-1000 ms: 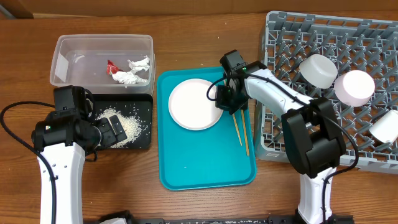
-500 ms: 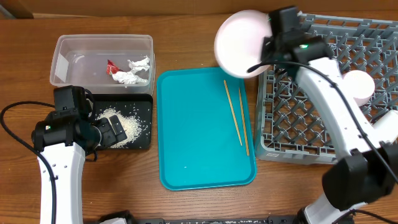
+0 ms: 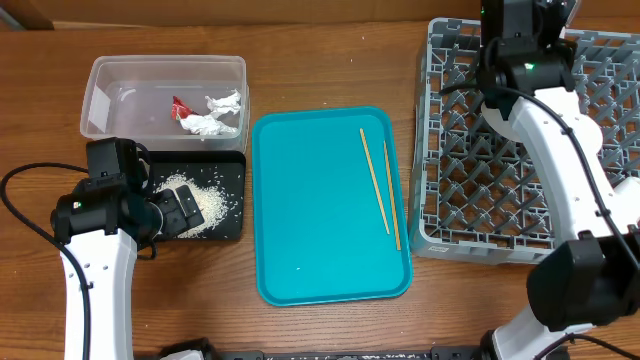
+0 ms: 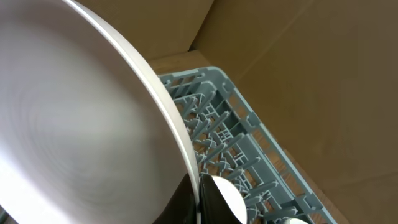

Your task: Sort waste into correct bins and load items into the dishwasher

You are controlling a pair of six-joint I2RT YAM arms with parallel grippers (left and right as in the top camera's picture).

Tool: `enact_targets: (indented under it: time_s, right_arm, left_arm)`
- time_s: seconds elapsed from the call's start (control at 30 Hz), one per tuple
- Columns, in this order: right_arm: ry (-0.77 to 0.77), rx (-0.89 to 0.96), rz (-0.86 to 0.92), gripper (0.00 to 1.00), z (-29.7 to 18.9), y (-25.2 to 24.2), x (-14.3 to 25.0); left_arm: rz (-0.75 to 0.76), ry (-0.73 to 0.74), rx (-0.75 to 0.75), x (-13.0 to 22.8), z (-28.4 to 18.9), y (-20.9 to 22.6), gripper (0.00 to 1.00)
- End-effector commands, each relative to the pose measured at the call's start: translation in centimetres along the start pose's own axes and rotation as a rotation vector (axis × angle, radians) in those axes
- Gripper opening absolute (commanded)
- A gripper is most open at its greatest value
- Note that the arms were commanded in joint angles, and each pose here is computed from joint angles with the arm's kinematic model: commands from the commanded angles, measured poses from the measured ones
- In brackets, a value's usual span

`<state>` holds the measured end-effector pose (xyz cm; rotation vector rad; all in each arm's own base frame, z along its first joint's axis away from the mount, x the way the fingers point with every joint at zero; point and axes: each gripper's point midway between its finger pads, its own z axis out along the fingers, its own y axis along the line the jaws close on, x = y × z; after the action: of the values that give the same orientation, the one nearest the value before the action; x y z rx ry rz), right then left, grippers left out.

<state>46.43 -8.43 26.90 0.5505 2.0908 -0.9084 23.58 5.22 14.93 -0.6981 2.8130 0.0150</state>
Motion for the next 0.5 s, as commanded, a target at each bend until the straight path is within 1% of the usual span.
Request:
enact_targets:
  time_s: [0.0,0.1,0.23,0.33,0.47]
  right_arm:
    - [0.035,-0.004,-0.040,0.04,1.2,1.8,1.3]
    - [0.098,-0.061,-0.074,0.04,1.9,3.8,3.4]
    - [0.173,-0.089,-0.089,0.04,2.1,4.9,5.7]
    - [0.194,-0.095,-0.078,0.04,1.7,5.2,6.3]
    - [0.199,-0.111,-0.115,0.04,0.7,5.9,6.8]
  left_arm:
    - [0.005,-0.003,-0.004,-0.2,-0.1,0.1,1.00]
    - [0.006,-0.003,-0.004,-0.2,-0.1,0.1,1.00]
    - [0.005,-0.003,-0.004,-0.1,-0.1,0.1,1.00]
    - [0.005,-0.003,-0.004,-0.1,-0.1,0.1,1.00]
    - [0.005,-0.003,-0.004,-0.2,-0.1,0.1,1.00]
